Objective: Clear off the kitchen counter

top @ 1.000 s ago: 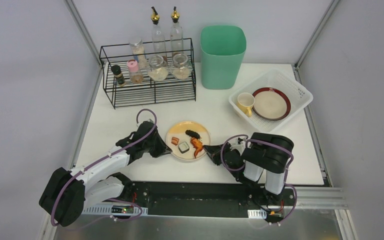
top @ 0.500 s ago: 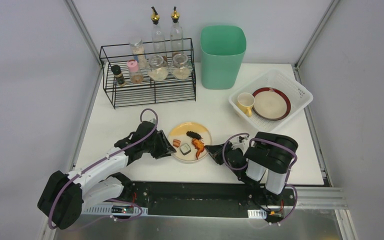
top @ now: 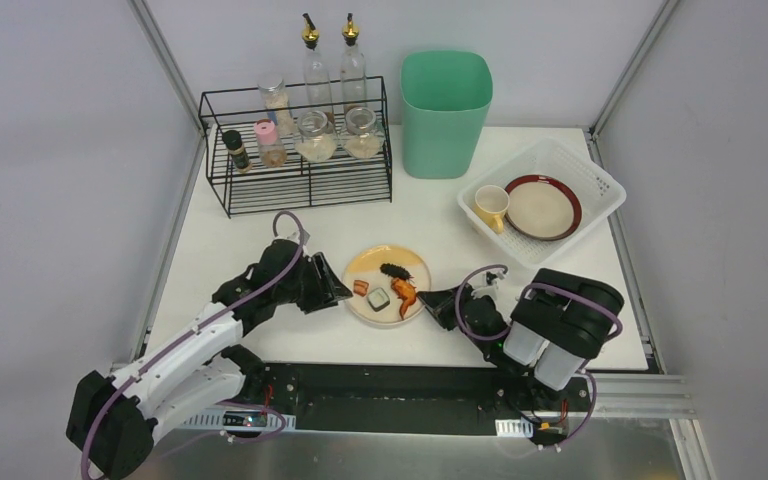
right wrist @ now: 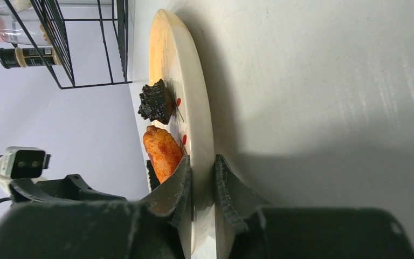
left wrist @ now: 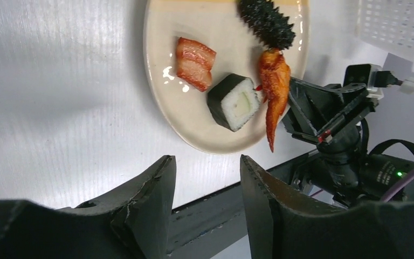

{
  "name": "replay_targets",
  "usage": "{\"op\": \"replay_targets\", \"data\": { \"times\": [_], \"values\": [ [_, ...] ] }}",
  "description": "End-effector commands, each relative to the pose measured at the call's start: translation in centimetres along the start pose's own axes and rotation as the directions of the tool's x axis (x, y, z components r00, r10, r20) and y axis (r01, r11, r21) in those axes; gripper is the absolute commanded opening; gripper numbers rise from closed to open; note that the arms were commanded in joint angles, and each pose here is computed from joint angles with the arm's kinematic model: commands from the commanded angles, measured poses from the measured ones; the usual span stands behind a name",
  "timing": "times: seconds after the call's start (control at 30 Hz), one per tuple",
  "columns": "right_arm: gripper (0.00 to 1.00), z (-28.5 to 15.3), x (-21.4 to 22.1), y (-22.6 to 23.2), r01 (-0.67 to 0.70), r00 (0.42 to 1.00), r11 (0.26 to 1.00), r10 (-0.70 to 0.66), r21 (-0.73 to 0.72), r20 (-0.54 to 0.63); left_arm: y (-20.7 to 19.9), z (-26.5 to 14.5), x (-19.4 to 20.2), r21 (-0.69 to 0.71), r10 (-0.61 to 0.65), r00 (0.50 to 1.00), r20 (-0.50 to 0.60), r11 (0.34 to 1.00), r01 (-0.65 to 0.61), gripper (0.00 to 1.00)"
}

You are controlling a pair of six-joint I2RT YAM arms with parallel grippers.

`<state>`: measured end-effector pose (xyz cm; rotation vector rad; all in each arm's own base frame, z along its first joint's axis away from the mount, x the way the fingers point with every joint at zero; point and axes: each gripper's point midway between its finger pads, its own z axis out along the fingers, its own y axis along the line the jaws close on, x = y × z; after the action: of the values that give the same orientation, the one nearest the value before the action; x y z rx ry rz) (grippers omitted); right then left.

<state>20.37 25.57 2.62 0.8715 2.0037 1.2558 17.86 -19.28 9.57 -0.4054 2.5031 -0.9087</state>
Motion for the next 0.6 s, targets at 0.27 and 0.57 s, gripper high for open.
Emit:
{"op": "replay_targets", "data": {
  "times": [0.27,0.57],
  "values": [
    [0.0,-1.8,-0.3,9.4,-0.071,0.997,0.967,0.064,-0.247,-0.035,-1.6,-3.9,-2.1,0.005,0.078,0.991,0.108,0.997,-0.079,0.49],
    [0.0,-4.6,-1.7,13.8,-0.028,1.0,0.949,0.029,-0.313,-0.002,-1.9,-5.5,-2.8,0.009,0.093,0.983,0.158,0.995,-0.095,0.49]
  ]
}}
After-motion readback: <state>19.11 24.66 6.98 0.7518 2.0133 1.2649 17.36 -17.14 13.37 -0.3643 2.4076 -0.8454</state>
